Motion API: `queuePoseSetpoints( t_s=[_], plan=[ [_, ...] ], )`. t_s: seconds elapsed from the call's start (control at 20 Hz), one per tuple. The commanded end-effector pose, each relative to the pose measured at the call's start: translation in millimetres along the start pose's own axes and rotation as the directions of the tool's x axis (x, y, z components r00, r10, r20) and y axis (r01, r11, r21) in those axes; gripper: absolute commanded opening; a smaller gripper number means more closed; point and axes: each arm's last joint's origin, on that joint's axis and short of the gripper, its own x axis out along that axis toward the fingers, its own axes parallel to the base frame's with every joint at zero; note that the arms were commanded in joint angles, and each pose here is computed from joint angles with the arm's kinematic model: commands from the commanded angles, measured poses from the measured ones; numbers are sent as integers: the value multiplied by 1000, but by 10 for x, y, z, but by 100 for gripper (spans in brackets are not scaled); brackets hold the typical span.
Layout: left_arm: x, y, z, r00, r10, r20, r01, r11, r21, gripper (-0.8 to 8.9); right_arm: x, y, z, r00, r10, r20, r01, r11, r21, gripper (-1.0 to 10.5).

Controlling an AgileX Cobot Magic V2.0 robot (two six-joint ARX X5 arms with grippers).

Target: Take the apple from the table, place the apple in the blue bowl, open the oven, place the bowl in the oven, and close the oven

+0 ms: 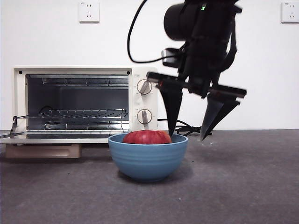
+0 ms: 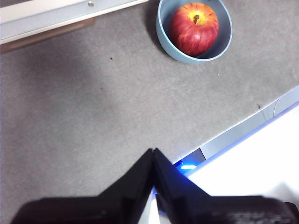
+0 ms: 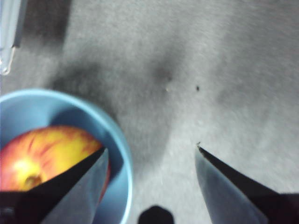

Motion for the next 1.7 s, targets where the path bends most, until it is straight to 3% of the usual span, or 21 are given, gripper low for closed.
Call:
queuePoseSetpoints(
  t_s=[0.05, 0.15, 0.3, 0.55, 0.85, 1.2, 1.4, 1.7],
  plan=[
    [-8, -4, -19, 1000, -1, -2, 1, 1000, 1, -4, 133, 6, 0, 1000, -11, -25, 11, 1000, -9, 314],
    [-16, -5, -28, 1000, -1, -1, 1, 1000, -2, -5, 203, 3, -3, 999, -18, -44, 17, 1000, -8, 309],
    [-21, -6, -36, 1000, -1, -3, 1, 1000, -6, -4, 221, 11, 5, 999, -13, -39, 12, 1000, -9, 89],
    [-26, -6, -43, 1000, 0, -5, 0, 1000, -6, -4, 222, 48, -3, 999, -2, -38, 1, 1000, -14, -17],
    [-34, -6, -66, 1000, 2, -19, -2, 1000, -10, -4, 110, 97, -42, 999, -5, -36, 5, 1000, -17, -12],
    [-51, -9, -95, 1000, 1, -28, -2, 1000, -24, -4, -355, 533, 91, 993, 56, 106, -51, 998, -49, -12],
    [-51, -9, -95, 1000, 1, -28, -3, 999, -44, -4, -653, 702, 369, 965, 115, 237, -107, 993, -44, -12],
    [-50, -9, -86, 1000, 1, -19, -2, 999, -49, -4, -634, 969, 925, 963, 113, 243, -105, 993, -48, -12]
  ],
)
